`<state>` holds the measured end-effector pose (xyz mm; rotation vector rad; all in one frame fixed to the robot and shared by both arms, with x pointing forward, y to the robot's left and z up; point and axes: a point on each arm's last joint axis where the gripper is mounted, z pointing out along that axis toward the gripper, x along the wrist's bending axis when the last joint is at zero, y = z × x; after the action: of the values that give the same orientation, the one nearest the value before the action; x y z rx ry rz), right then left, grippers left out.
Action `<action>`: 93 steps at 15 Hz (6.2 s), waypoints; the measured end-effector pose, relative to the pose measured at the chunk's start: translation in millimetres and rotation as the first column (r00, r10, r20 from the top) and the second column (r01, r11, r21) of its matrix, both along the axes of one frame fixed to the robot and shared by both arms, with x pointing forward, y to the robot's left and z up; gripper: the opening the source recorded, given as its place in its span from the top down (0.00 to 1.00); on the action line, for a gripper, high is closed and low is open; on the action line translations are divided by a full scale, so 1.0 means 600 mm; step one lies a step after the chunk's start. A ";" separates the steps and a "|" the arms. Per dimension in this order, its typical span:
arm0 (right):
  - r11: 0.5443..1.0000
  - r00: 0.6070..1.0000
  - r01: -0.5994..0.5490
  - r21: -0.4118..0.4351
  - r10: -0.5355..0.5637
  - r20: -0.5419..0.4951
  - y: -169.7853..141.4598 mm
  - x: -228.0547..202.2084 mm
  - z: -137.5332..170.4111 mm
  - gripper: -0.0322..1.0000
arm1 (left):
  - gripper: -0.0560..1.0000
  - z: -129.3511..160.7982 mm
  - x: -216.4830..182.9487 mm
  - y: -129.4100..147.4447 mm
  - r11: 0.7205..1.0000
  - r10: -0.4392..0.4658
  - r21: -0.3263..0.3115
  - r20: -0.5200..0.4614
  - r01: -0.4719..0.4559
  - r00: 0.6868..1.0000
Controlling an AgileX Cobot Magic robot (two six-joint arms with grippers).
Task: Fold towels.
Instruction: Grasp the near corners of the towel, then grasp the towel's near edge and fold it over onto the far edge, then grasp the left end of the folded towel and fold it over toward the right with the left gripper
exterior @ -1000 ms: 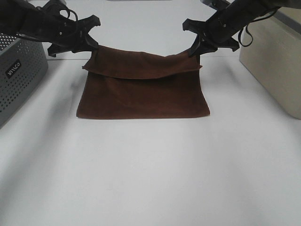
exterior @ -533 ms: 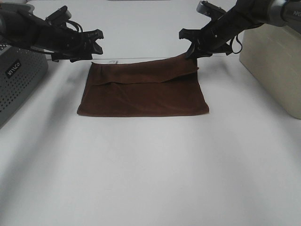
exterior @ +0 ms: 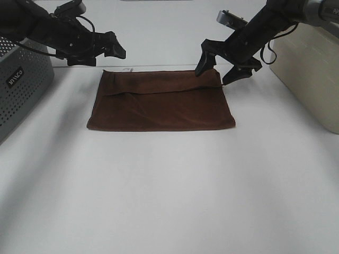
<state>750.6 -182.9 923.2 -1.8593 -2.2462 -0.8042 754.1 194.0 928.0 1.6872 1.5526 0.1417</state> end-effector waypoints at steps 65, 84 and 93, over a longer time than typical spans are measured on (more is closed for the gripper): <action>0.995 0.991 0.077 -0.060 -0.083 -0.100 0.040 -0.065 -0.042 0.20 | 0.13 -0.053 -0.069 0.057 0.990 0.116 0.116 -0.361 -0.079 0.925; 0.996 0.997 0.074 -0.049 -0.075 -0.024 0.038 -0.067 0.022 0.16 | 0.88 -0.004 -0.061 0.063 0.979 0.095 0.204 -0.353 -0.023 0.931; 0.995 0.996 0.083 -0.056 -0.080 0.043 0.028 -0.096 0.138 0.16 | 0.87 0.095 -0.073 -0.169 0.996 -0.021 0.074 -0.260 0.041 0.965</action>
<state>693.3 -166.2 1005.9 -1.9899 -2.2540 -0.8051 710.0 92.6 984.8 1.8496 1.7293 -0.0365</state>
